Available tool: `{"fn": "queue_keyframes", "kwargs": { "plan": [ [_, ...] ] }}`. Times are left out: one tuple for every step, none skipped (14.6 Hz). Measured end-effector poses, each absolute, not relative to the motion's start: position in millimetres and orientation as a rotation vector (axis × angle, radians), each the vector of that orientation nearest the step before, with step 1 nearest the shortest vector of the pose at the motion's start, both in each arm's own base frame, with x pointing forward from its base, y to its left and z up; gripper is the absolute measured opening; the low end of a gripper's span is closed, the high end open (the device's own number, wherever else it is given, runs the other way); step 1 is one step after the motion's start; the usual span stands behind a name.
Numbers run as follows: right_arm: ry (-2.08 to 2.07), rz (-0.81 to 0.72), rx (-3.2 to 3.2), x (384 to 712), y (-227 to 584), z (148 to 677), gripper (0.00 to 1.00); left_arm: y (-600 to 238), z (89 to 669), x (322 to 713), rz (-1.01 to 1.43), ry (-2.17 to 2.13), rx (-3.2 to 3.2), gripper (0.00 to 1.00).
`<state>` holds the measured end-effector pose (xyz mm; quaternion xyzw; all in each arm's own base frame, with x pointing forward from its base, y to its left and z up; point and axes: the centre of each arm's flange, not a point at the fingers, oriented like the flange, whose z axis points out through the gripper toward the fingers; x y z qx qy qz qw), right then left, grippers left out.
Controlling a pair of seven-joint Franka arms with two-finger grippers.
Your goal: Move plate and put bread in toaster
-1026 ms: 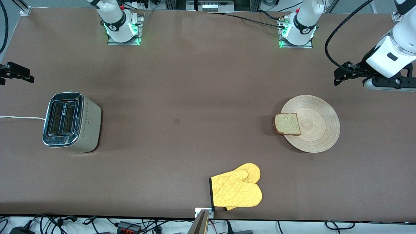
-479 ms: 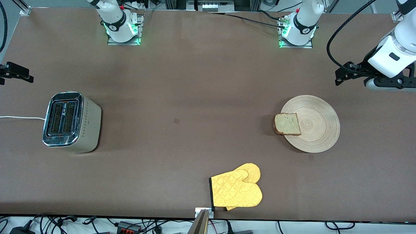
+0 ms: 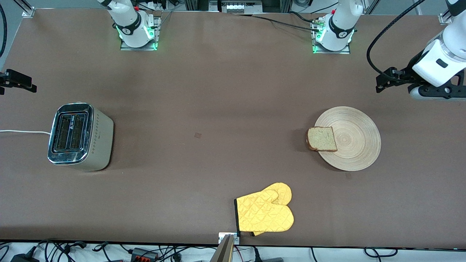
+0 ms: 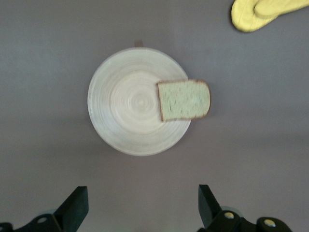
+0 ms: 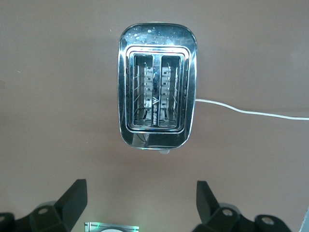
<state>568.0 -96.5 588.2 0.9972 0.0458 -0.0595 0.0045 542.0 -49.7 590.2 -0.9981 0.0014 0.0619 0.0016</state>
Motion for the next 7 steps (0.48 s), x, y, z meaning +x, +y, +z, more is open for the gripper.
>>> {"fn": "queue_keyframes", "kwargs": {
  "plan": [
    [0.143, -0.186, 3.125, 568, -97, 588, 1.0, -49, 583, 540, 0.266, 0.004, -3.124, 1.0],
    [0.143, -0.187, 3.125, 568, -96, 588, 1.0, -49, 577, 537, 0.33, 0.004, -3.114, 1.0],
    [0.143, -0.187, 3.126, 568, -97, 588, 1.0, -47, 572, 536, 0.385, 0.0, -3.106, 1.0],
    [0.143, -0.188, 3.126, 568, -97, 588, 1.0, -43, 567, 535, 0.432, -0.01, -3.098, 1.0],
    [0.142, -0.188, 3.126, 568, -97, 587, 1.0, -37, 562, 535, 0.467, -0.027, -3.093, 1.0],
    [0.142, -0.188, 3.126, 568, -97, 587, 1.0, -30, 555, 537, 0.494, -0.046, -3.09, 1.0],
    [0.142, -0.189, 3.126, 568, -97, 587, 1.0, -22, 547, 541, 0.519, -0.069, -3.088, 1.0]
  ]
}}
